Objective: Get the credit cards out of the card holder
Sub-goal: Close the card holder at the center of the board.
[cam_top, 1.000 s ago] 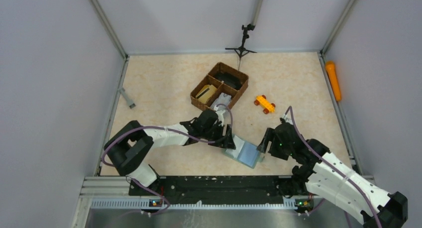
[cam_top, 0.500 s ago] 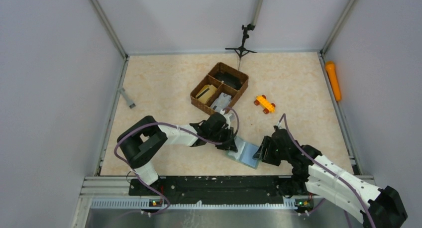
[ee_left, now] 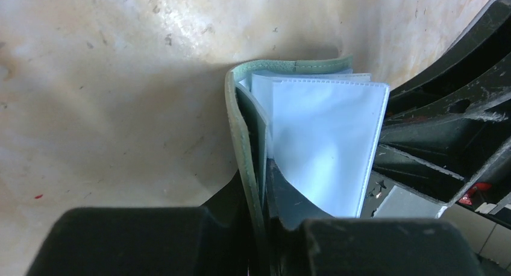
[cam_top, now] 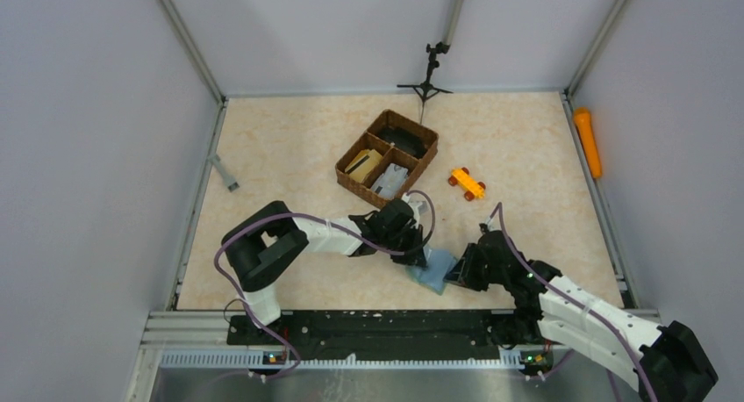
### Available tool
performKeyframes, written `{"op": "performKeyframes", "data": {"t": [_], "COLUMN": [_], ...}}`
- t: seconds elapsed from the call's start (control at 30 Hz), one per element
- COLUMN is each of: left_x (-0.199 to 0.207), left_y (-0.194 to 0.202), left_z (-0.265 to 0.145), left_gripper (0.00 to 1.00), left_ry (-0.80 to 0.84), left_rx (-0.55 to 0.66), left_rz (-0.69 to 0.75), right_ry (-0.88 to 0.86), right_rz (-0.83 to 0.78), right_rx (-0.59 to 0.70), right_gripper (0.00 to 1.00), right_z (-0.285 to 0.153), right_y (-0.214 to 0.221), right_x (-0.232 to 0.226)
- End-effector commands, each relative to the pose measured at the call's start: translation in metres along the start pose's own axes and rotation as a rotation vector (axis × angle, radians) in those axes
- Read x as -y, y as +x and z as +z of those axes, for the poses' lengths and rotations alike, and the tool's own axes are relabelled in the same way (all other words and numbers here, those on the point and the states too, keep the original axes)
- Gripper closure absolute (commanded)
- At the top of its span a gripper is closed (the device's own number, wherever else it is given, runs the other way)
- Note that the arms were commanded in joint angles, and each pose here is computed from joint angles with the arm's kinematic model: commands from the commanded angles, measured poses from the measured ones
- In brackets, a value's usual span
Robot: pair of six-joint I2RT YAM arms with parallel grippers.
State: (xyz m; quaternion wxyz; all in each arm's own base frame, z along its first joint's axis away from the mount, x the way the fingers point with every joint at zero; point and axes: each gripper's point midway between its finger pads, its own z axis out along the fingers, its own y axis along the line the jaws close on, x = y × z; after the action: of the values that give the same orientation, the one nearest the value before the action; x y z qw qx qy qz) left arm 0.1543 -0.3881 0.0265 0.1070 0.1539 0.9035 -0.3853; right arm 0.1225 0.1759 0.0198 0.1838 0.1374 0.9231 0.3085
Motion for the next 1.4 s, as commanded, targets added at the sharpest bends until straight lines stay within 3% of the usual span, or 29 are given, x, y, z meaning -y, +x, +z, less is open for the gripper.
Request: {"op": "performKeyframes", "data": {"t": [0.0, 0.2, 0.27, 0.4, 0.5, 0.57, 0.77, 0.83, 1.03, 1.07, 1.37], "left_x": [0.018, 0.009, 0.007, 0.003, 0.006, 0.005, 0.003, -0.004, -0.024, -0.028, -0.041], "left_y": [0.007, 0.002, -0.003, -0.011, -0.016, -0.010, 0.004, 0.008, 0.023, 0.025, 0.042], "left_z": [0.016, 0.009, 0.000, -0.016, -0.025, -0.030, -0.031, -0.032, -0.047, -0.050, -0.078], "left_gripper": [0.95, 0.96, 0.91, 0.68, 0.45, 0.38, 0.42, 0.45, 0.43, 0.42, 0.41], "left_ry": [0.019, -0.048, -0.050, -0.030, -0.016, -0.019, 0.035, 0.021, -0.039, -0.055, -0.107], "left_rx": [-0.028, -0.007, 0.006, 0.011, 0.032, 0.014, 0.015, 0.029, 0.056, 0.060, 0.085], "left_rz": [0.070, 0.056, 0.041, 0.004, 0.009, 0.003, -0.034, -0.046, -0.068, -0.068, -0.054], "right_ry": [-0.175, -0.116, -0.090, -0.059, -0.042, -0.056, -0.148, -0.163, -0.202, -0.227, -0.241], "right_rz": [-0.010, -0.051, -0.073, -0.119, -0.140, -0.148, -0.168, -0.174, -0.205, -0.212, -0.192], "right_rx": [0.044, 0.083, 0.127, 0.141, 0.111, 0.110, 0.087, 0.054, 0.059, 0.060, -0.003], "right_gripper": [0.82, 0.82, 0.81, 0.80, 0.79, 0.79, 0.78, 0.71, 0.22, 0.18, 0.13], "right_z": [0.000, -0.013, -0.024, -0.044, -0.047, -0.048, -0.041, -0.034, -0.016, -0.014, 0.017], "right_y": [-0.017, -0.030, -0.040, -0.047, -0.046, -0.048, -0.052, -0.049, -0.058, -0.058, -0.056], "right_x": [-0.044, -0.047, -0.049, -0.056, -0.059, -0.065, -0.093, -0.098, -0.114, -0.119, -0.127]}}
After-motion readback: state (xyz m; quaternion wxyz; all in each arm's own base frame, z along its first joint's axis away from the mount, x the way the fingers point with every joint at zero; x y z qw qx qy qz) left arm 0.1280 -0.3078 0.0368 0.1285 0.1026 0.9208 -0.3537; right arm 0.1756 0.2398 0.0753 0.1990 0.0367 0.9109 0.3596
